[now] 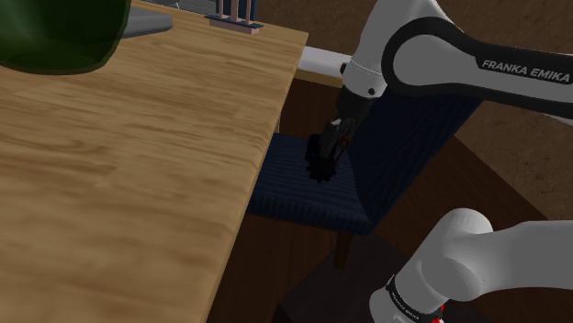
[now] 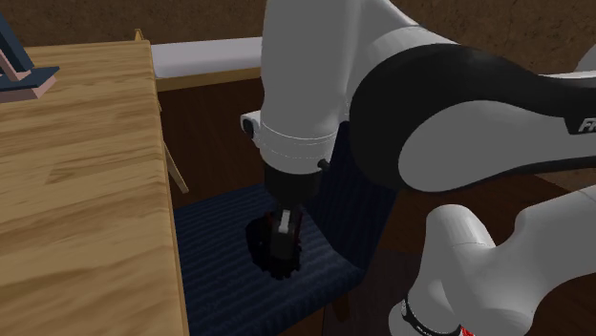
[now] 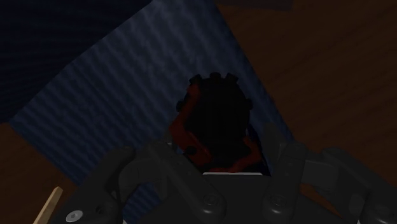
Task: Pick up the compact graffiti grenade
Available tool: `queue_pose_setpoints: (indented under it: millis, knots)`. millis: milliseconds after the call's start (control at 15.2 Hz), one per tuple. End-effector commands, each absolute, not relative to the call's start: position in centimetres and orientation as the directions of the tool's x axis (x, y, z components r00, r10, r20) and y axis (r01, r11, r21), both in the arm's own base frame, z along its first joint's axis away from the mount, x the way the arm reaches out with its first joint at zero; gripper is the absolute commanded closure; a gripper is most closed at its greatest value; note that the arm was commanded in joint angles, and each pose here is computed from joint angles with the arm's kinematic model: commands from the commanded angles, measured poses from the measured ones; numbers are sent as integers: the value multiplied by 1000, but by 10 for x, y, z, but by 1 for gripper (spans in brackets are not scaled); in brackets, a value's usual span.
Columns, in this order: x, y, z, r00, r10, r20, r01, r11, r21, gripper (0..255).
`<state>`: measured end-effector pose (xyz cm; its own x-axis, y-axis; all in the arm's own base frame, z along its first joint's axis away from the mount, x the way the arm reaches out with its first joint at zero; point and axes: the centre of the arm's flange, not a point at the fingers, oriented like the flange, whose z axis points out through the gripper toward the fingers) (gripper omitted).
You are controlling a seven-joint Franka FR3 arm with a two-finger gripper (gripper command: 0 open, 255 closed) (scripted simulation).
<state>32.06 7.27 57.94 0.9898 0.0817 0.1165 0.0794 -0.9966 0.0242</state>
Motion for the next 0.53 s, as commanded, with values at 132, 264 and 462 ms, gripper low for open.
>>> queue_pose_setpoints:
  millis: [132, 264, 462]
  knots:
    - [320, 73, 601, 990, 82, 117, 79, -997, 24, 255]
    - [320, 73, 611, 990, 82, 117, 79, -997, 24, 255]
    - [320, 73, 623, 990, 82, 117, 79, -997, 24, 255]
